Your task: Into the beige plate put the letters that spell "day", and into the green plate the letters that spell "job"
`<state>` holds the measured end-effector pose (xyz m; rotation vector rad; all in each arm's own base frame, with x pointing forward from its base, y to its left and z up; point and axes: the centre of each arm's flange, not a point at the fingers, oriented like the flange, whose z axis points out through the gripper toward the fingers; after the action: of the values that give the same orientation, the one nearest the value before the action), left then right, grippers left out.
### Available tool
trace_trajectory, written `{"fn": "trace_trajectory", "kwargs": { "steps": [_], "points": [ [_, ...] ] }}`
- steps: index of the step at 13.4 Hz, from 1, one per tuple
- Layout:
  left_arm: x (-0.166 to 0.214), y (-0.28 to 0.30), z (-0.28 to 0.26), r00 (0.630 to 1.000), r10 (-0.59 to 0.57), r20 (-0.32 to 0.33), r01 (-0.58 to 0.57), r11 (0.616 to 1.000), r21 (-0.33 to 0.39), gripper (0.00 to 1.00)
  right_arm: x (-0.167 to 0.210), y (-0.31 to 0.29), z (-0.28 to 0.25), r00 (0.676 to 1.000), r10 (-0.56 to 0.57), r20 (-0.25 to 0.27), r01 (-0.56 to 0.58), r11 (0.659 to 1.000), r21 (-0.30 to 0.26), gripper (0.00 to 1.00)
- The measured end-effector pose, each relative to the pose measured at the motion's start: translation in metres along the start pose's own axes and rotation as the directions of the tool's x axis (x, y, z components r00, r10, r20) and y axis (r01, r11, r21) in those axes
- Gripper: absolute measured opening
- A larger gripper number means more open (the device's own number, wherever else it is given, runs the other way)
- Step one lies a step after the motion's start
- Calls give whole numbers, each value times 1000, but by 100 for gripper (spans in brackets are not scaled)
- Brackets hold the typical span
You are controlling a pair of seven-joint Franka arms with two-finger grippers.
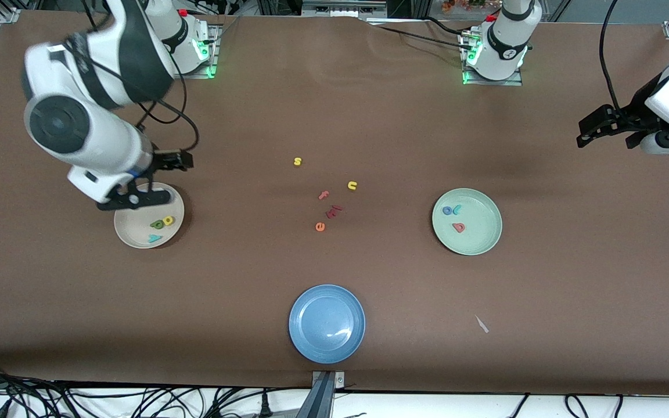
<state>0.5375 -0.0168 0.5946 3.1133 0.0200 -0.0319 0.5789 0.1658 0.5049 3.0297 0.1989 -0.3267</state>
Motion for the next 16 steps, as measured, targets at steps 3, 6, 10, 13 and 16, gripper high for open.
{"fn": "trace_trajectory", "kwargs": {
  "steps": [3,6,10,13,16],
  "points": [
    [0,0,-1,1000,0,0,0,1000,0,100,-44,44,-56,994,49,-98,-46,998,36,100],
    [0,-1,0,1000,0,2,0,1000,0,100,-71,68,-78,990,87,-111,-83,996,46,100],
    [0,-3,0,1000,-2,2,2,1000,0,100,-75,111,-80,980,164,-111,-158,985,63,100],
    [0,-3,0,1000,-2,4,2,1000,0,100,-75,119,-81,976,180,-119,-173,983,68,100],
    [-1,-4,0,1000,-4,6,4,1000,0,100,-74,120,-83,973,182,-139,-174,982,71,100]
  ]
}}
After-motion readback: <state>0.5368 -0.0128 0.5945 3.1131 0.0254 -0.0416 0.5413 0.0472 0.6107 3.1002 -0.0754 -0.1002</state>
